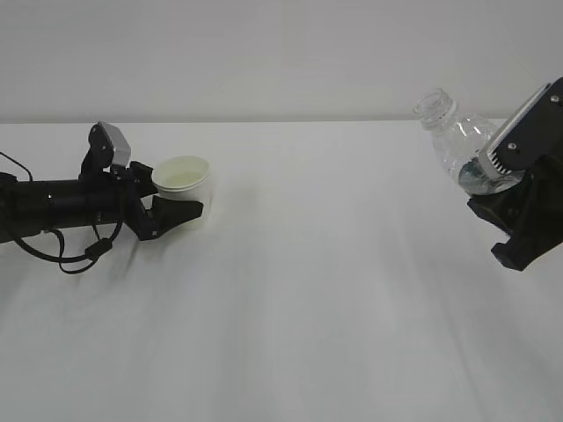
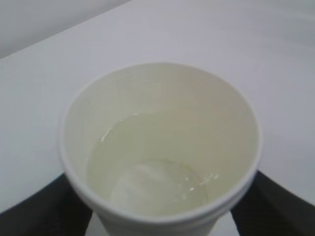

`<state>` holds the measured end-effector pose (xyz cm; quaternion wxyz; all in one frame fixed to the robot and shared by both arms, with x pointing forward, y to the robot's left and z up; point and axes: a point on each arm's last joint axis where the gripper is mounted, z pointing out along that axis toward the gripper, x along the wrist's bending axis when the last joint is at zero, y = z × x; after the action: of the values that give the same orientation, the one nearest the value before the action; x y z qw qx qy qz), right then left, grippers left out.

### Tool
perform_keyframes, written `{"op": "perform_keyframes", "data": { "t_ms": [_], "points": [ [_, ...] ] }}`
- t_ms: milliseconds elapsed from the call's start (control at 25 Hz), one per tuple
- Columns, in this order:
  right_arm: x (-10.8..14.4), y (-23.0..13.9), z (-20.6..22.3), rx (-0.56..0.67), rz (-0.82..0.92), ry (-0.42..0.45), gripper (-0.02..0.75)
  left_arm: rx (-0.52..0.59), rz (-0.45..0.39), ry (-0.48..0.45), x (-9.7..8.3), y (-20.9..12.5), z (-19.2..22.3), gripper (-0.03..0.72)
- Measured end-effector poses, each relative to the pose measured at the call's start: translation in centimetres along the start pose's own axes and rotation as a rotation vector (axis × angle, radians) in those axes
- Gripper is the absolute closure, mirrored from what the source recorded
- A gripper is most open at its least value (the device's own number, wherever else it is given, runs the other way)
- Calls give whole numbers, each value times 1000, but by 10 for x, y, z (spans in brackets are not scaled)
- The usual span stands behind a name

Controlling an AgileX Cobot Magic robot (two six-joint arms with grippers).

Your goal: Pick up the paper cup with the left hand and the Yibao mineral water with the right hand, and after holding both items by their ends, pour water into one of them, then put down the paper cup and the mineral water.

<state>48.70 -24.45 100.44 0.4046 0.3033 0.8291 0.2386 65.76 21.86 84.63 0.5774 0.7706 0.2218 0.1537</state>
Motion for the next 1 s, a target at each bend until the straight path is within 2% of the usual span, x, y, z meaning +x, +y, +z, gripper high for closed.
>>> {"op": "perform_keyframes", "data": {
  "t_ms": [480,560,720,1000],
  "points": [
    [0,0,0,0,-1,0,309,-7,-4,3,0,1,0,151],
    [0,0,0,0,-2,0,309,-10,-4,1,0,1,0,123],
    [0,0,0,0,-2,0,309,-25,-4,-16,-1,3,0,20],
    [0,0,0,0,-2,0,309,-7,-19,-49,-4,1,0,-1]
  ]
}}
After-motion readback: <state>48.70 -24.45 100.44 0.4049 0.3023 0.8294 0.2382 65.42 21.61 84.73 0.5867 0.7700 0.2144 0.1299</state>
